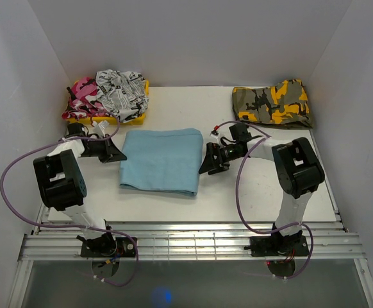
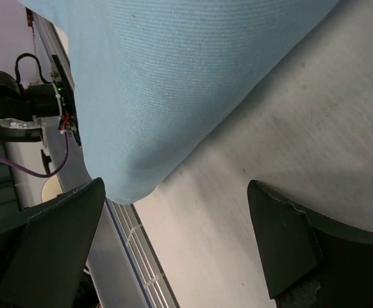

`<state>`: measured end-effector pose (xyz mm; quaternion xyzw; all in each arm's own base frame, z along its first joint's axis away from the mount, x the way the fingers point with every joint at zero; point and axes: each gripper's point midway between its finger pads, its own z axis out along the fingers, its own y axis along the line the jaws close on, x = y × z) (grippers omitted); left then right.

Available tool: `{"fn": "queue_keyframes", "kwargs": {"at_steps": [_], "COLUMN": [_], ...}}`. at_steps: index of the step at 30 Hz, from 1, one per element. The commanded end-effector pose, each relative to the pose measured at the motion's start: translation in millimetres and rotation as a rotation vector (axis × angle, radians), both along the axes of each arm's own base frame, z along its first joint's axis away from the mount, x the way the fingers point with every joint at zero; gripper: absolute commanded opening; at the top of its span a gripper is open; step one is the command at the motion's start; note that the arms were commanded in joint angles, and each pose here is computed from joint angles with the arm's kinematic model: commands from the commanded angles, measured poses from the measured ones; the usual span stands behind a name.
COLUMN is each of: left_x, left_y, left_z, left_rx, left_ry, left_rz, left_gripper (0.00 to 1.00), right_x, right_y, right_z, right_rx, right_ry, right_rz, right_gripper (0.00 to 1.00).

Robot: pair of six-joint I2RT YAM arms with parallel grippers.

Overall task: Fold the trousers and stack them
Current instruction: Neatly place the folded trousers to the corner

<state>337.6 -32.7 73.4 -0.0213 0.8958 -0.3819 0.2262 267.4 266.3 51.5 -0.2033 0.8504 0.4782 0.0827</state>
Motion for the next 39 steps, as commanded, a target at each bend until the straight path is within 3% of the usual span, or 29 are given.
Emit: {"fn": "queue_keyframes", "kwargs": {"at_steps": [1, 2, 8, 13, 17, 22, 29, 31, 33, 34, 35, 36, 37, 38, 39], "left_x": [19, 17, 6, 24, 36, 45, 34, 34, 34, 34, 33, 32, 32, 32, 33], "left_y": [-2, -11, -27, -21, -14, 9, 19, 24, 26, 25, 23, 21, 20, 18, 17], "left_z": [28, 42, 83, 95, 77, 8, -56, -66, -75, -77, -76, -73, -69, -64, -49], "left_rx": [-0.028, -0.090, -0.067, -0.025, -0.001, 0.124, 0.177, 0.202, 0.199, 0.190, 0.179, 0.162, 0.153, 0.152, 0.159], "left_ry": [-0.135, -0.179, -0.396, -0.465, -0.422, -0.285, -0.117, -0.087, -0.039, -0.028, -0.019, -0.015, -0.026, -0.046, -0.089], "left_rz": [-0.037, -0.075, -0.192, -0.198, -0.178, -0.091, -0.036, -0.009, 0.002, 0.001, 0.002, -0.004, -0.011, -0.025, -0.034], "left_gripper": [0.00, 0.00, 0.00, 0.00, 0.00, 0.00, 0.00, 0.04, 0.13, 0.23, 0.28, 0.32, 0.44, 0.49, 0.55], "right_x": [3, 3, 1, 4, 10, 15, 15, 16, 17, 22, 24, 28, 33, 44, 48], "right_y": [9, 9, 12, 14, 15, 15, 23, 27, 36, 40, 42, 43, 44, 43, 38], "right_z": [-10, -13, -20, -19, -19, -28, -38, -41, -43, -42, -42, -40, -39, -34, -33], "right_rx": [0.047, 0.048, 0.070, 0.083, 0.079, 0.051, 0.081, 0.089, 0.105, 0.112, 0.119, 0.126, 0.128, 0.133, 0.116], "right_ry": [0.034, 0.037, 0.071, 0.064, 0.050, 0.049, 0.105, 0.112, 0.116, 0.105, 0.105, 0.094, 0.079, 0.054, 0.043], "right_rz": [-0.017, -0.019, -0.029, -0.021, -0.022, -0.037, -0.064, -0.067, -0.060, -0.059, -0.059, -0.061, -0.061, -0.070, -0.076], "right_gripper": [0.98, 0.98, 0.98, 0.98, 0.98, 0.98, 0.98, 0.97, 0.88, 0.81, 0.61, 0.50, 0.37, 0.11, 0.08]}}
